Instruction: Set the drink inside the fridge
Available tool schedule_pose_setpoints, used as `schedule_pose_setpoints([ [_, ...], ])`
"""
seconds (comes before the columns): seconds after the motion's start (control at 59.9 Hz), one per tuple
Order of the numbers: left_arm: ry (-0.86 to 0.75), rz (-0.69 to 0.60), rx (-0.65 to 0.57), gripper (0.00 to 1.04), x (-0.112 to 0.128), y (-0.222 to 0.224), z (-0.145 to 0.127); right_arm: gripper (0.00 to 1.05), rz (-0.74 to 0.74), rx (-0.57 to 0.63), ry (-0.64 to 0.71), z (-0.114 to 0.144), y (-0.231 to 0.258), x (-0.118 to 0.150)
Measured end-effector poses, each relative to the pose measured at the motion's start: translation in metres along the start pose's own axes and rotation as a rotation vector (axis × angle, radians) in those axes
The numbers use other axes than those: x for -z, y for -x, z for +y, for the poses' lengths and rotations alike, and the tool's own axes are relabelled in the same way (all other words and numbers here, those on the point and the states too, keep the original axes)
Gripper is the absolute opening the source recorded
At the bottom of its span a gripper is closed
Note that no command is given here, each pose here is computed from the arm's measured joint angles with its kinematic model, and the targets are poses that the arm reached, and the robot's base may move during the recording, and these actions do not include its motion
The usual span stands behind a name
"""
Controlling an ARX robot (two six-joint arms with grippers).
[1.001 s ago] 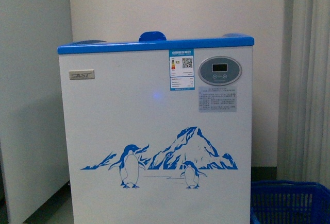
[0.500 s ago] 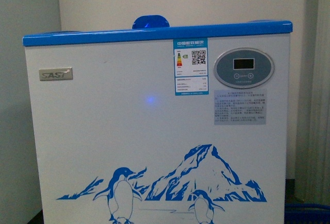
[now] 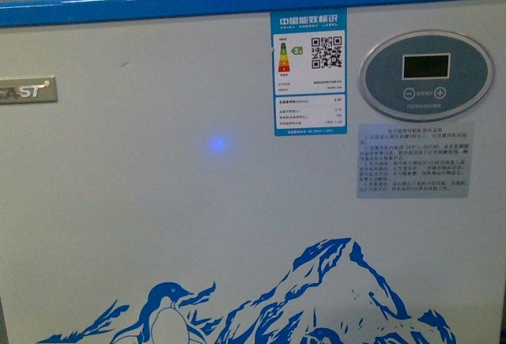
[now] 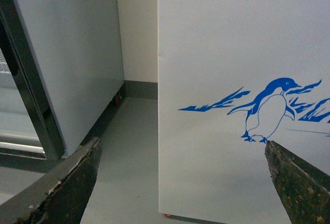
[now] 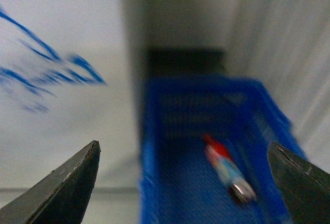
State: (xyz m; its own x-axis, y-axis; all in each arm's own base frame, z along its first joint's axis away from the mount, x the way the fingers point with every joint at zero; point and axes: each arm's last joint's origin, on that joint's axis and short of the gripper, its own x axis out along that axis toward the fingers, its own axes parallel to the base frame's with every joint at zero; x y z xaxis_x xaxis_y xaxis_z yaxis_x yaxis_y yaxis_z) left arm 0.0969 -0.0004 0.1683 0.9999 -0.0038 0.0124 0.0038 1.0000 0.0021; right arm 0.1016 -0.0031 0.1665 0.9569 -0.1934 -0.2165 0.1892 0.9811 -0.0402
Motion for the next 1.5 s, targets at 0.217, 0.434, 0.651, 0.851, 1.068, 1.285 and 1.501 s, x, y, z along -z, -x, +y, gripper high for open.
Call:
schedule_pose_setpoints([
  [0.217,0.0,0.0,0.0,0.97,0.0,0.0,0.0,0.97,0.235,0.27,0.129,-0.017,-0.094,-0.008],
  [0.434,0.0,0.0,0.0,0.97,0.0,0.0,0.0,0.97,0.519,0.377,0.391,-0.046,-0.208,0.047],
  [0.651,0.0,0.0,0.0,0.97,0.0,0.0,0.0,0.97,0.687,0.355,0.524,-0.056,-0.265,0.104],
  [0.851,0.0,0.0,0.0,0.97,0.0,0.0,0.0,0.97,0.807,0.346,0.549,-0.06,-0.316,0.148],
  [1.068,0.0,0.0,0.0,0.97,0.0,0.0,0.0,0.97,0.87,0.349,0.506,-0.064,-0.349,0.174],
  [1.285,0.0,0.0,0.0,0.97,0.0,0.0,0.0,0.97,0.924,0.366,0.441,-0.07,-0.377,0.198],
  [1.501,0.0,0.0,0.0,0.97,0.0,0.0,0.0,0.97,0.948,0.361,0.412,-0.074,-0.395,0.211],
])
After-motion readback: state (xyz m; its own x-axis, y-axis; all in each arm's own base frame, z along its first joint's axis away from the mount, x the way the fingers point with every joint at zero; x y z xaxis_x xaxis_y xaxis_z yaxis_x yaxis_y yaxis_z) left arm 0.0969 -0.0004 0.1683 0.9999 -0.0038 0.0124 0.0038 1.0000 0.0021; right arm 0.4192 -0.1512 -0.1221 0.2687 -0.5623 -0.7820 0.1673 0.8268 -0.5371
